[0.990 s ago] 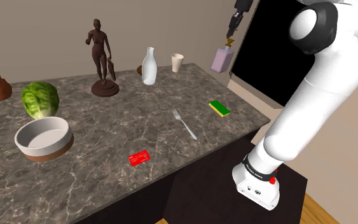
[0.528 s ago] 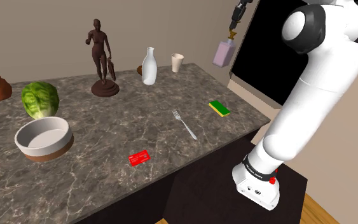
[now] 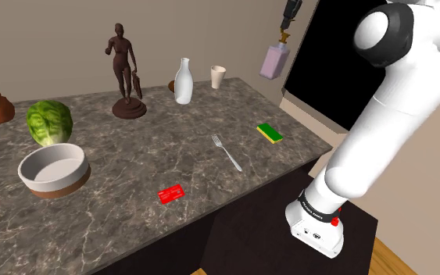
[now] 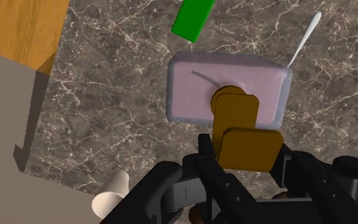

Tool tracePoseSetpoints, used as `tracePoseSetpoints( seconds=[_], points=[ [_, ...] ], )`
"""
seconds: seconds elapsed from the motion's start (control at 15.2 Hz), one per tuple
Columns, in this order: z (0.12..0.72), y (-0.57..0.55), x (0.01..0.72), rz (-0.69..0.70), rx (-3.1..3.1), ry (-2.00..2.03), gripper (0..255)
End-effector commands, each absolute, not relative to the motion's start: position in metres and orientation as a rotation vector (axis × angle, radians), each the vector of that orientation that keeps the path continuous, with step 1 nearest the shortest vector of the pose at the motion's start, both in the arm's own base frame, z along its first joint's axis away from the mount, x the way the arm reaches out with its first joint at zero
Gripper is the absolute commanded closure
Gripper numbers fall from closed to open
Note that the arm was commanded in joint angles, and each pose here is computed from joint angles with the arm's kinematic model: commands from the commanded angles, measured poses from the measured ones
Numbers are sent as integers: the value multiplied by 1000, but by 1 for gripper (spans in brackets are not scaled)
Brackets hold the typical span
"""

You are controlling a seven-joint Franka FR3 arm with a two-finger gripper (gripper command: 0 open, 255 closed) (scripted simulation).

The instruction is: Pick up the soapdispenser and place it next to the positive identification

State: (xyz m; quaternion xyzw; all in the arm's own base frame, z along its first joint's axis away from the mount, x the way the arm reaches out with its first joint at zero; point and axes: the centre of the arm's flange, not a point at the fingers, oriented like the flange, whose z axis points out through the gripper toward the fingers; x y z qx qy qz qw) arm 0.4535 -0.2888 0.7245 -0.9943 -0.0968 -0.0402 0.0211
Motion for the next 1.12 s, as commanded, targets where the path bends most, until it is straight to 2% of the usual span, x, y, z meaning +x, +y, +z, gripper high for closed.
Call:
tracePoseSetpoints(
  seconds=[0.0, 1.06],
  points=[
    [722, -262, 453, -125, -3084, -298, 255],
    [723, -51, 448, -125, -3084, -298, 255]
  ],
)
